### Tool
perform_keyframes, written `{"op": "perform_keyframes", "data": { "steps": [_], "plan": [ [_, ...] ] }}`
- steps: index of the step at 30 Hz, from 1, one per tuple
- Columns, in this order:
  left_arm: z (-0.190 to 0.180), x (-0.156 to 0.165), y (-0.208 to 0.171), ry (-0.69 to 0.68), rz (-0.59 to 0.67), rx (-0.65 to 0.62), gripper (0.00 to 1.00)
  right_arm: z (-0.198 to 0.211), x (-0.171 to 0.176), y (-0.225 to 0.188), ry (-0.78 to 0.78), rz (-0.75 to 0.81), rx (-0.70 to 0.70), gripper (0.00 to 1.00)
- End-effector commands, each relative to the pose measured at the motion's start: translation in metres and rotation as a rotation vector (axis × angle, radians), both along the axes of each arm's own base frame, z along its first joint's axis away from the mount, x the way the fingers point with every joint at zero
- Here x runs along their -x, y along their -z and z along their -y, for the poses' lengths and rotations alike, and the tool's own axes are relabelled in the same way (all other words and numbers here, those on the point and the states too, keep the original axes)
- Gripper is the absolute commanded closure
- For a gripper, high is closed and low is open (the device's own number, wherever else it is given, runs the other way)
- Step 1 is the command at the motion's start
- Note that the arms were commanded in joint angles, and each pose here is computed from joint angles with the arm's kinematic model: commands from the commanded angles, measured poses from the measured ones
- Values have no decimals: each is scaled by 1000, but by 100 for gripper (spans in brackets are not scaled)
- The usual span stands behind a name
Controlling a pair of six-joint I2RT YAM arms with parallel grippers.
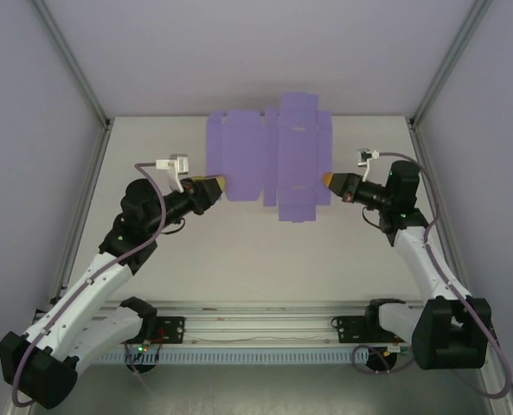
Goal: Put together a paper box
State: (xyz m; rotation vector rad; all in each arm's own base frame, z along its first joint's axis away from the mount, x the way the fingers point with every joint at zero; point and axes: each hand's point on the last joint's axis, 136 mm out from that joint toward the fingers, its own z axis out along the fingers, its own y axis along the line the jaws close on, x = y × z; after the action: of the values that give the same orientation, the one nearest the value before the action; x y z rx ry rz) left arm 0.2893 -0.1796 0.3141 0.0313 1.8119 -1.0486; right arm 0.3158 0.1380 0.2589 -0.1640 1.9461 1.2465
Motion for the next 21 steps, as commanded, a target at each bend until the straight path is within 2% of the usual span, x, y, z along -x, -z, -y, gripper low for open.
{"op": "perform_keyframes", "data": {
  "steps": [1,5,8,13,17,21],
  "plan": [
    [-32,-7,43,-176,-118,-145,0,7,-2,17,43,10,167,100],
    [-87,-7,87,-456,-275,-324,0,-1,5,51,12,36,523,100],
    [-107,0,105,-538,-337,-404,0,-7,2,76,-39,111,758,100],
    [-95,1,105,-474,-341,-376,0,-22,-17,94,-148,267,949,100],
    [-70,-8,83,-370,-296,-297,0,-26,-46,95,-121,418,1168,100],
    [-54,-24,65,-318,-264,-278,0,-40,-62,98,-140,687,1423,100]
  ]
}}
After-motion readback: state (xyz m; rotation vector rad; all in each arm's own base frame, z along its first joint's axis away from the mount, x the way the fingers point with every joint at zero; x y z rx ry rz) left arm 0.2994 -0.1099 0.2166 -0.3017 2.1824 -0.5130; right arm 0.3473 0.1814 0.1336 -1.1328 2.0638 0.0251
